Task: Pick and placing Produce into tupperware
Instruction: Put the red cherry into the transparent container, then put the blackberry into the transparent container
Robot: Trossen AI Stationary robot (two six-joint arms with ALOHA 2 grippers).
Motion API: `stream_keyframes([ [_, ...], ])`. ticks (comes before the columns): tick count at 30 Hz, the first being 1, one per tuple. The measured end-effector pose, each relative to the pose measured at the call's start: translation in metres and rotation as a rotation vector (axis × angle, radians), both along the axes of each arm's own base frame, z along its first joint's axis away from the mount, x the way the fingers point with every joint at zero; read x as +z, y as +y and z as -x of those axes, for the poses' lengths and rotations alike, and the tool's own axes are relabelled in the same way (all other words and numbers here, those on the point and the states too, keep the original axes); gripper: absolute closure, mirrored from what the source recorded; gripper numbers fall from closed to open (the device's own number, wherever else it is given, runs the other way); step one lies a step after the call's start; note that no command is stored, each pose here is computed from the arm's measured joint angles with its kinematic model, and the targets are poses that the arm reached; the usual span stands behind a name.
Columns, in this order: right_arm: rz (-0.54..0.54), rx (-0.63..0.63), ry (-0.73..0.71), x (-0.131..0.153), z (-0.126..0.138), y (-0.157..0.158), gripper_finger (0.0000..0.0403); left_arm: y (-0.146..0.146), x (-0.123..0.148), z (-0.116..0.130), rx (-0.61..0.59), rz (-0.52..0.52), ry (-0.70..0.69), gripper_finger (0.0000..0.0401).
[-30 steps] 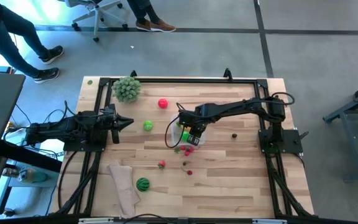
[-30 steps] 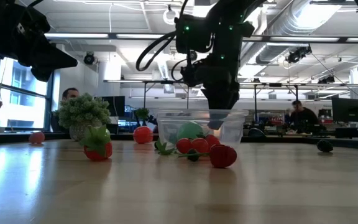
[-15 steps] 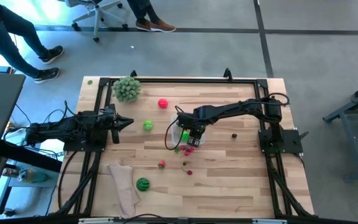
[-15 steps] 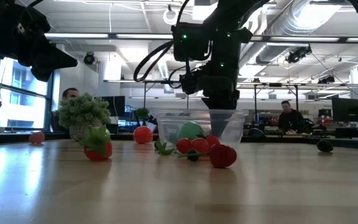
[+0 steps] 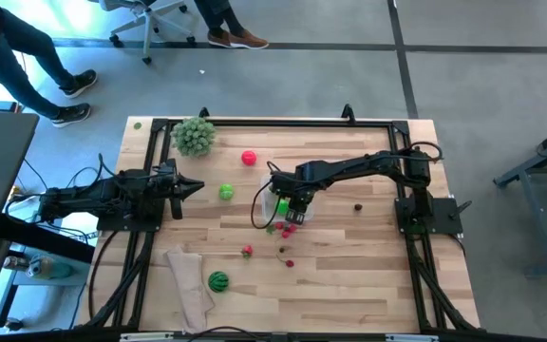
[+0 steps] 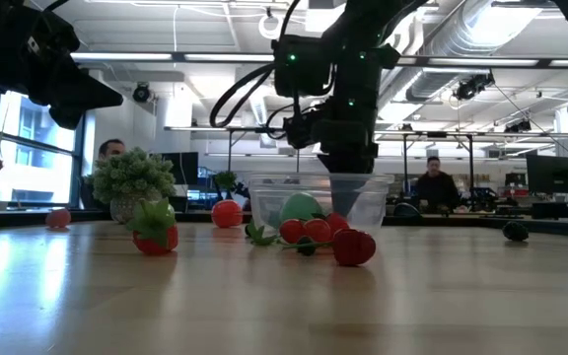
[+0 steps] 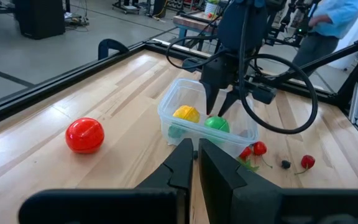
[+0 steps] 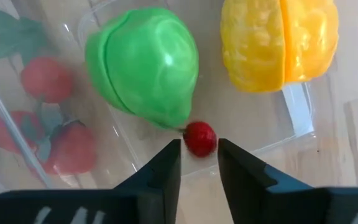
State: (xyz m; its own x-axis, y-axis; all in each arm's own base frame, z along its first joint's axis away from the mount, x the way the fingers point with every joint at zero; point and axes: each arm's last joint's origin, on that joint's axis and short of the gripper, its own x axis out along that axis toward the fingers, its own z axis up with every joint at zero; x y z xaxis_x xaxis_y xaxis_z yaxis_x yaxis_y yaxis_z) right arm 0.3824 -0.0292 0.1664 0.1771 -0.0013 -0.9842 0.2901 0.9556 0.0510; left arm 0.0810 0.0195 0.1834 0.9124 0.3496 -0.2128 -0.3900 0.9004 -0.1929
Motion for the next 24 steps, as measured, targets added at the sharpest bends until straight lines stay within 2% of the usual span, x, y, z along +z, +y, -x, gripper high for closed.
stream_keyframes([
  [7,0.009,-0.004,0.0,0.0,0.0,-0.001,0.0263,0.0,0.0,0.0,0.0,0.0,0.0,0.0384],
  [15,0.01,-0.003,-0.009,0.007,0.002,0.0,0.0258,0.0,0.0,0.0,0.0,0.0,0.0,0.0384],
  [20,0.019,-0.007,-0.04,0.03,0.003,-0.001,0.0258,0.0,0.0,0.0,0.0,0.0,0.0,0.0384],
  [24,0.036,0.005,-0.093,0.061,0.001,0.003,0.0258,0.0,0.0,0.0,0.0,0.0,-0.001,0.0384],
])
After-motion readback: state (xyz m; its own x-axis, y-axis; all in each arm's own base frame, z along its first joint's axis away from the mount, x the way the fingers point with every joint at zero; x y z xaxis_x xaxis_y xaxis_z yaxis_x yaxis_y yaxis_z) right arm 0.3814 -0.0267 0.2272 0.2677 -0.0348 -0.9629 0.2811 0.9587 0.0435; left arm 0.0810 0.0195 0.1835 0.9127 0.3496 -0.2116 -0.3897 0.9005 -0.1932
